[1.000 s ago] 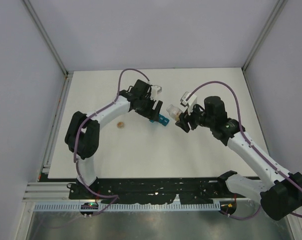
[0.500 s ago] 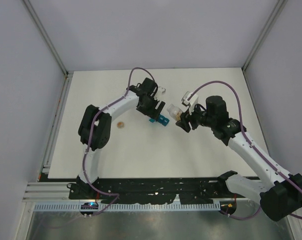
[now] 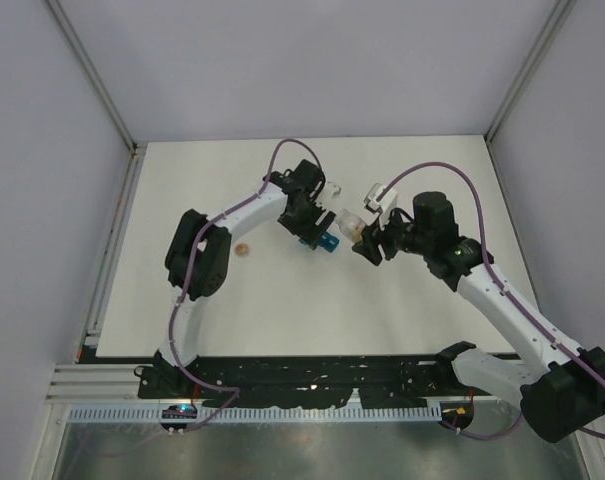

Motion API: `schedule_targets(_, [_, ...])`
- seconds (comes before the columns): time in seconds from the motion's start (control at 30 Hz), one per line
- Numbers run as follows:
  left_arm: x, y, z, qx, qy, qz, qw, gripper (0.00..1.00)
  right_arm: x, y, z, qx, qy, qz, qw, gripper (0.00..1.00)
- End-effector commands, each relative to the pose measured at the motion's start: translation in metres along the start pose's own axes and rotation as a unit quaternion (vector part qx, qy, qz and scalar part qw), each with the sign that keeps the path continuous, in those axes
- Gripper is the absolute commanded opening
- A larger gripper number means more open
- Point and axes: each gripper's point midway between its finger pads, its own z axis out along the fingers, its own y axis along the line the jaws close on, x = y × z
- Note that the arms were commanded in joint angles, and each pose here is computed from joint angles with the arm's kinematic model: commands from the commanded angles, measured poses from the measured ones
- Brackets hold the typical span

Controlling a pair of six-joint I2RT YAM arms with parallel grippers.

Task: Sort the pills into containers

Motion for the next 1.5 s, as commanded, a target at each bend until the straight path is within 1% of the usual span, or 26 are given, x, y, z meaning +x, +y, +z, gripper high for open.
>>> schedule_targets(0.0, [-0.009,0.006,-0.003,-0.016,0.001,0.019,1.0,0.75,-0.022,0.0,-0.008,0.003,-0.039,-0.016,0.999,0.05])
schedule_targets(0.13, [-0.01,0.007,-0.001,-0.021,0.007,0.025,0.999,0.72,-0.022,0.0,-0.009,0.002,-0.04,-0.016,0.999,0.06])
schedule_targets(0.3, [-0.009,0.008,0.001,-0.021,0.014,0.028,0.999,0.67,-0.023,0.0,-0.01,0.003,-0.042,-0.015,0.999,0.06])
schedule_targets(0.8, [-0.008,-0.011,0.006,0.014,0.018,0.045,0.999,0.54,-0.022,-0.001,-0.01,0.001,-0.04,-0.012,0.999,0.06])
schedule_targets(1.13, [-0.007,-0.014,0.006,0.022,0.018,0.062,0.998,0.43,-0.02,-0.001,-0.01,0.0,-0.04,-0.01,0.999,0.06])
schedule_targets(1.27, [-0.006,-0.013,0.006,0.019,0.02,0.065,0.998,0.4,-0.021,-0.001,-0.01,-0.001,-0.04,-0.01,0.999,0.05])
schedule_targets(1.47, [-0.004,-0.013,-0.001,0.018,0.018,0.075,0.997,0.38,-0.02,-0.001,-0.01,-0.002,-0.04,-0.009,0.999,0.06])
